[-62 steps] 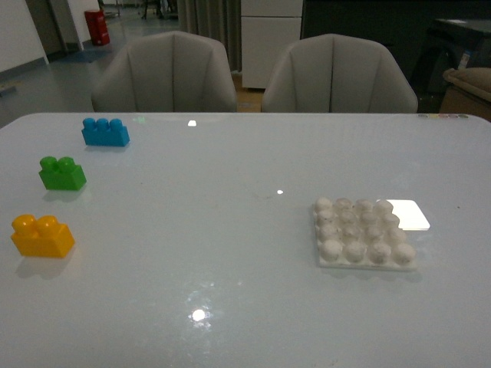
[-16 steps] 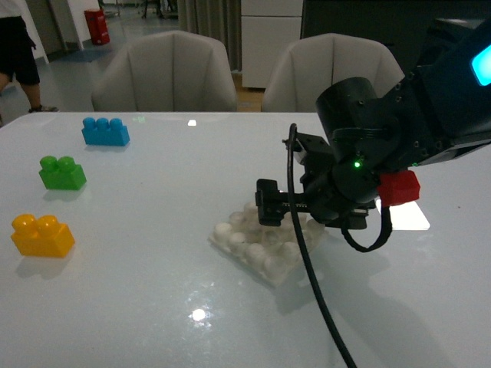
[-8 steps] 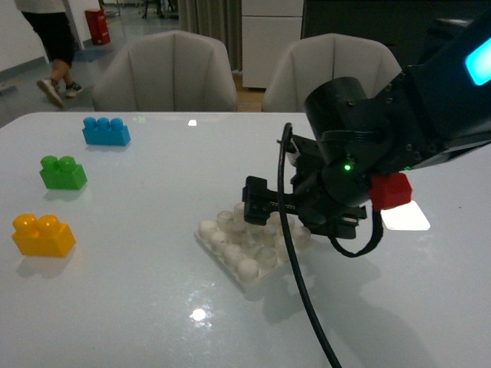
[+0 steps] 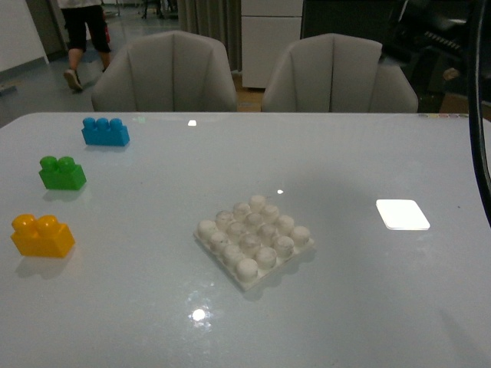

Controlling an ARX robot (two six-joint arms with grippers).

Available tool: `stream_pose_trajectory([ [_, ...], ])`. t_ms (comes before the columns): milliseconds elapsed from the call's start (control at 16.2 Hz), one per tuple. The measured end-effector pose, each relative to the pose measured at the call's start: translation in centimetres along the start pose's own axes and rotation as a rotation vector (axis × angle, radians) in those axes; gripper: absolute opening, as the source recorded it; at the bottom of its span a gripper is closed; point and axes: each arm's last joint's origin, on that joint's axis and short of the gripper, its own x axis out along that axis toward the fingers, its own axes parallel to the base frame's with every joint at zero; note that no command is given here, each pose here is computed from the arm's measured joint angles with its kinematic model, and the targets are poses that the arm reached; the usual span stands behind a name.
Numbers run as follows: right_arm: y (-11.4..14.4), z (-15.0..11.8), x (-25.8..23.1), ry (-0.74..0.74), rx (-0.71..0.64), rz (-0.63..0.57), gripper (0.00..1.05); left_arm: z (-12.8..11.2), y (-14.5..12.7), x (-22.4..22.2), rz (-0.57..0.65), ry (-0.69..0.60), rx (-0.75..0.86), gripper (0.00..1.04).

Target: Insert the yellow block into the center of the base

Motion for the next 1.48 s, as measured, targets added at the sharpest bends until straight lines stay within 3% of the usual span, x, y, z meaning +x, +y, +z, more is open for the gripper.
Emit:
stream_pose_trajectory([
  [309, 1.9, -0.5, -10.3, -0.233, -0.091, -0.090, 0.98, 0.0, 0.0, 0.0, 0.000, 0.000, 0.000, 0.98],
  [432, 0.8, -2.9, -14.0, -0.477, -0.247, -0.033, 0.74, 0.0, 0.0, 0.0, 0.000, 0.000, 0.000, 0.98],
  [618, -1.5, -7.5, -17.9, -0.478, -0.338, -0.059, 0.40, 0.0, 0.0, 0.0, 0.000, -0.001, 0.000, 0.98],
  [865, -3.6, -10.0, -19.3, -0.488, -0.353, -0.070, 0.04, 0.0, 0.0, 0.0, 0.000, 0.000, 0.000, 0.98],
  [1482, -6.8, -13.9, -21.5, -0.482, -0.360, -0.068, 0.02, 0.0, 0.0, 0.0, 0.000, 0.000, 0.000, 0.98],
])
